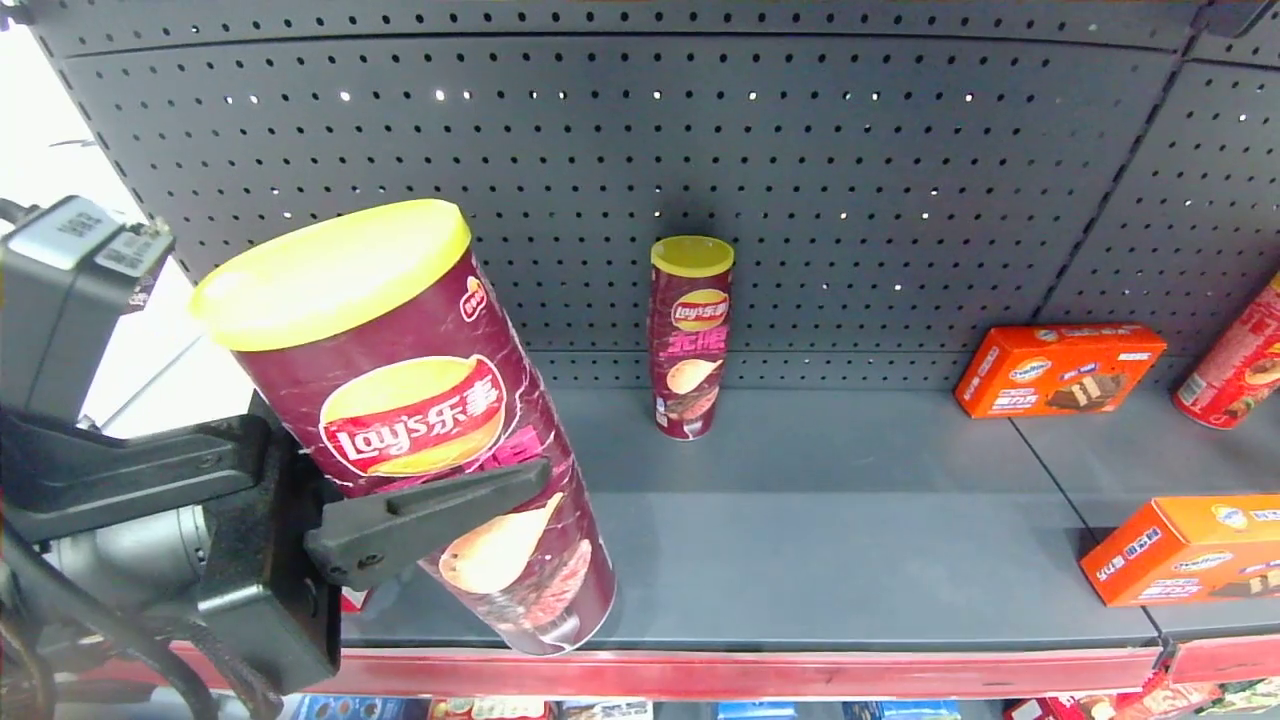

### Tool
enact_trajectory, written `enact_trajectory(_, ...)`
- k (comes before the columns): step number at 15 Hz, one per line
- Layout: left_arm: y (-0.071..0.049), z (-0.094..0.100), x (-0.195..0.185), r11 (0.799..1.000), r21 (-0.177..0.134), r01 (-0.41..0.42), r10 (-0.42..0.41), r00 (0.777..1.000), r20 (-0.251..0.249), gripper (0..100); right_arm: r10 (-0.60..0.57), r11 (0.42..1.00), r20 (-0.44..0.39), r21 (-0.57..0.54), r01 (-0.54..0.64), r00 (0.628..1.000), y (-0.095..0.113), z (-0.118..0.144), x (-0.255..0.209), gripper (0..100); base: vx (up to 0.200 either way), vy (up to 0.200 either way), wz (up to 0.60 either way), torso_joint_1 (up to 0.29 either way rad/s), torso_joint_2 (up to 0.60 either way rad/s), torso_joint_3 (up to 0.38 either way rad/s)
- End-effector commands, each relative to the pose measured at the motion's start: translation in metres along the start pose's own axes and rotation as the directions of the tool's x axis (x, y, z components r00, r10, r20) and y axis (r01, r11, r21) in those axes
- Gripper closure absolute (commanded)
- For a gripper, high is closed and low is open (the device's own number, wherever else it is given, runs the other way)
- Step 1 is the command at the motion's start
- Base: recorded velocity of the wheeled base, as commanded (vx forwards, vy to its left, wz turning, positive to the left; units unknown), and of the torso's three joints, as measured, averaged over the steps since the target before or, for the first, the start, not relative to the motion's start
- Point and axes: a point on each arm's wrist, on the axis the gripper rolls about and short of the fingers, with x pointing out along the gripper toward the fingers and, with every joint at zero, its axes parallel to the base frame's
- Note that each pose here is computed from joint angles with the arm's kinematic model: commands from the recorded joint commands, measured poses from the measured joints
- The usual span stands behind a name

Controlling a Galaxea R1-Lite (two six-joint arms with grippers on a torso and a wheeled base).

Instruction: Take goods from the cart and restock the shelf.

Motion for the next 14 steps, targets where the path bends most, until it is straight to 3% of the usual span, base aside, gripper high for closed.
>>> enact_trajectory(1, 0.0, 0.001, 0.0, 1.0, 0.001, -0.003, 0.003, 1.0, 0.002, 100, 0.175, 0.984, -0.094, -0.004, -0.176, 0.98, 0.002, 0.067, 0.068, 0, 0.0, 0.0, 0.0, 0.0, 0.0, 0.0)
enact_trajectory(3, 0.001, 0.002, -0.001, 1.0, -0.002, -0.018, 0.018, 1.0, 0.007, 100, 0.228, 0.973, -0.156, 0.006, -0.23, 0.961, 0.006, 0.071, 0.094, 0, 0.0, 0.0, 0.0, 0.0, 0.0, 0.0)
enact_trajectory(5, 0.006, -0.001, -0.004, 0.999, -0.009, -0.042, 0.042, 0.999, -0.006, 100, 0.398, 0.917, -0.152, 0.019, -0.399, 0.905, 0.025, 0.081, 0.126, 0, 0.0, 0.0, 0.0, 0.0, 0.0, 0.0)
enact_trajectory(8, 0.007, -0.004, -0.004, 0.999, -0.013, -0.041, 0.04, 0.999, -0.014, 100, 0.449, 0.891, -0.211, 0.032, -0.453, 0.868, 0.04, 0.083, 0.169, 0, 0.0, 0.0, 0.0, 0.0, 0.0, 0.0)
enact_trajectory(11, 0.009, -0.005, -0.004, 0.998, -0.018, -0.053, 0.052, 0.998, -0.019, 100, 0.51, 0.858, -0.186, 0.038, -0.512, 0.84, 0.058, 0.084, 0.223, 0, 0.0, 0.0, 0.0, 0.0, 0.0, 0.0)
enact_trajectory(14, 0.012, -0.006, -0.006, 0.997, -0.04, -0.07, 0.069, 0.997, -0.019, 100, 0.629, 0.773, -0.129, -0.006, -0.635, 0.767, 0.072, 0.083, 0.28, 0, 0.0, 0.0, 0.0, 0.0, 0.0, 0.0)
